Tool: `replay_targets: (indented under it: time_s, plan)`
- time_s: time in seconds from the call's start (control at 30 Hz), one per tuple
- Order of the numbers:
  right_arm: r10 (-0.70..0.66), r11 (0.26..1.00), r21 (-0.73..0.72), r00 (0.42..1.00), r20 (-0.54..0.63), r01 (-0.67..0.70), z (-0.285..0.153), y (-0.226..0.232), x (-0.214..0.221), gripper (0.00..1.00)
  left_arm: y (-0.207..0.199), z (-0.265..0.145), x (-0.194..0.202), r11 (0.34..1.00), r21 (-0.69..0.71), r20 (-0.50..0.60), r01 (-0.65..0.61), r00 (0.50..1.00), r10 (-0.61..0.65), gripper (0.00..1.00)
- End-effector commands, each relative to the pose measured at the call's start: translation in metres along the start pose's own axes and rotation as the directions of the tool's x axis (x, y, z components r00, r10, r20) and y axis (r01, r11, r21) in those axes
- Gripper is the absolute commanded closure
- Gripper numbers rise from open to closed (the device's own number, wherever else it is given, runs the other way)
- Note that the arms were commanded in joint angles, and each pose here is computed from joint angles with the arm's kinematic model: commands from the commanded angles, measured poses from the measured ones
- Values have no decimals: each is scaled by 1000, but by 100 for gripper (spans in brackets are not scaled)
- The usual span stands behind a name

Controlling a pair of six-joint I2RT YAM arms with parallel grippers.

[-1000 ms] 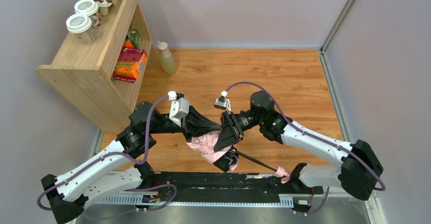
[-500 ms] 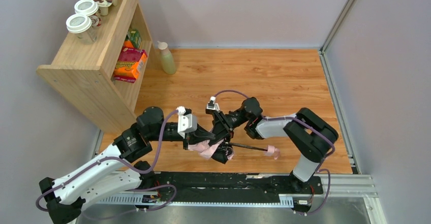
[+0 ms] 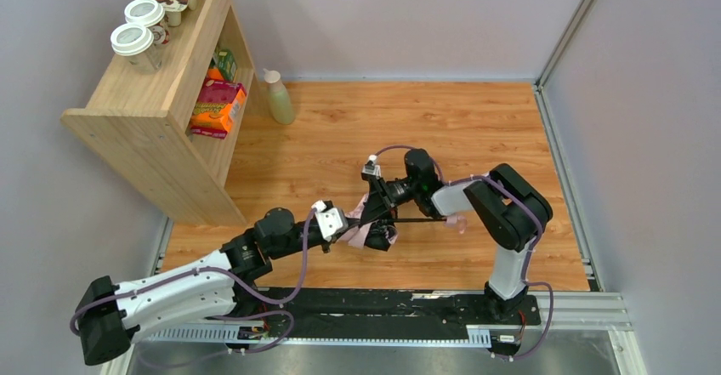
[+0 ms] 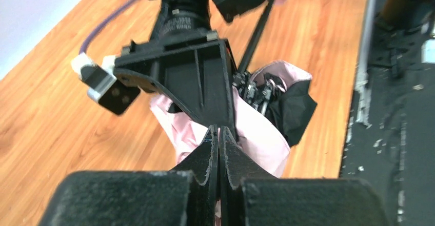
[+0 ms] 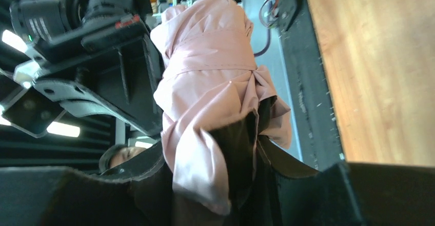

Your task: Put away the umbrella

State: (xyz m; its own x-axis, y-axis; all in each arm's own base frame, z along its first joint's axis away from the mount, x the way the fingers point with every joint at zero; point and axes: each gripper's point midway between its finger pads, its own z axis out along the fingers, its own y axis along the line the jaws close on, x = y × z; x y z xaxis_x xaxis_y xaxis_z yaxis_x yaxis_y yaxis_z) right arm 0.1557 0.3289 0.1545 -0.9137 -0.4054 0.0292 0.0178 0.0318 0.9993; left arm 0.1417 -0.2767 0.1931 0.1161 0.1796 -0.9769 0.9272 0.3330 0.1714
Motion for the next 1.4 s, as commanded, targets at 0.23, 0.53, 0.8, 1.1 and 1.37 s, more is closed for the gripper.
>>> replay_targets:
  time_s: [0.23, 0.53, 0.8, 1.1, 1.37]
  plan:
    - [-39, 965, 261, 979, 201, -15, -33, -72, -73, 100, 1, 19, 30, 998, -55, 42, -43, 998, 45, 100]
    - [-19, 939, 340, 977, 211, -55, -45, -118, -82, 100, -1, 33, 73, 998, -67, -65, -2, 998, -3, 100]
    - [10, 922, 374, 973, 230, -98, -53, -146, -83, 100, -35, 36, 84, 976, 22, -43, -215, 975, 216, 100]
    - [62, 900, 406, 968, 243, -159, -57, -157, -79, 100, -90, 43, 67, 945, 204, 37, -254, 967, 252, 100]
    - [66, 893, 420, 969, 238, -164, -57, -156, -85, 100, -78, 32, 92, 978, 107, -61, -179, 981, 186, 100]
